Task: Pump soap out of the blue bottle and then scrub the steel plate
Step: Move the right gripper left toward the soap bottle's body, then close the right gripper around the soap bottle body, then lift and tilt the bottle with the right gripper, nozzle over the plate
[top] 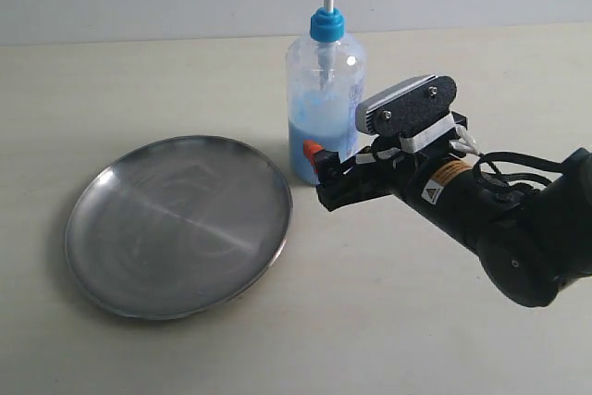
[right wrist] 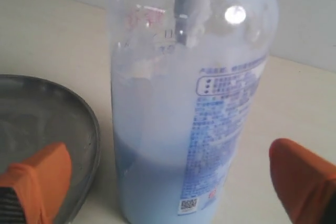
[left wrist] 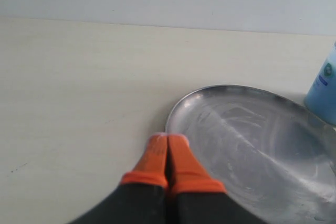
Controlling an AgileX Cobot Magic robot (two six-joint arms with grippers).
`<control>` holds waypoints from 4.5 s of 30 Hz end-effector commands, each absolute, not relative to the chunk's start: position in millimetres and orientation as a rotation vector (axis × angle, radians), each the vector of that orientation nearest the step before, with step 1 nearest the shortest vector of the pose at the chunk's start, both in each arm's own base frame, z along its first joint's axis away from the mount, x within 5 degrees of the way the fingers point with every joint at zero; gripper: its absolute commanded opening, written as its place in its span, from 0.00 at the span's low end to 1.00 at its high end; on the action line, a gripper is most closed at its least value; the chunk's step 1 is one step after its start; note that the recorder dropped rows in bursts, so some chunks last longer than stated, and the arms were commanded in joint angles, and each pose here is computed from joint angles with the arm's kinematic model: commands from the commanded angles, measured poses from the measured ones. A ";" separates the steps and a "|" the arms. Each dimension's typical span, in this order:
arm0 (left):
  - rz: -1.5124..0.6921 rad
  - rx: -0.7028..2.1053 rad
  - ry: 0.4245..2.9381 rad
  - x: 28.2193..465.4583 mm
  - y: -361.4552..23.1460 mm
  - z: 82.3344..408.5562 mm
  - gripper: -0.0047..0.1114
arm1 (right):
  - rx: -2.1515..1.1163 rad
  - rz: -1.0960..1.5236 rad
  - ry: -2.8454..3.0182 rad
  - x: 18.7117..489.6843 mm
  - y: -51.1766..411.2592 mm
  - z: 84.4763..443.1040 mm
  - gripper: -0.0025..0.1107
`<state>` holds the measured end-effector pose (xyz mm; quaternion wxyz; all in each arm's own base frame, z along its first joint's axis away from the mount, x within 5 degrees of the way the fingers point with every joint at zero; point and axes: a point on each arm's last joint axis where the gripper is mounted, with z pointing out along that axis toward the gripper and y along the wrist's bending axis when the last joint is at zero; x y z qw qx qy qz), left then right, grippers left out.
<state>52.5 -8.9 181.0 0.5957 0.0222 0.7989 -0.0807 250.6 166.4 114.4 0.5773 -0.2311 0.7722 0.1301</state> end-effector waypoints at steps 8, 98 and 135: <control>-0.192 0.045 1.843 52.4 -8.9 181.1 0.04 | -0.456 0.332 1.781 277.8 183.1 132.3 0.95; -0.192 0.045 1.843 52.4 -8.9 181.1 0.04 | -0.873 0.199 1.451 347.3 252.9 136.4 0.02; -0.192 0.045 1.843 52.4 -8.9 181.1 0.04 | -0.938 0.246 1.452 343.9 257.7 132.8 0.02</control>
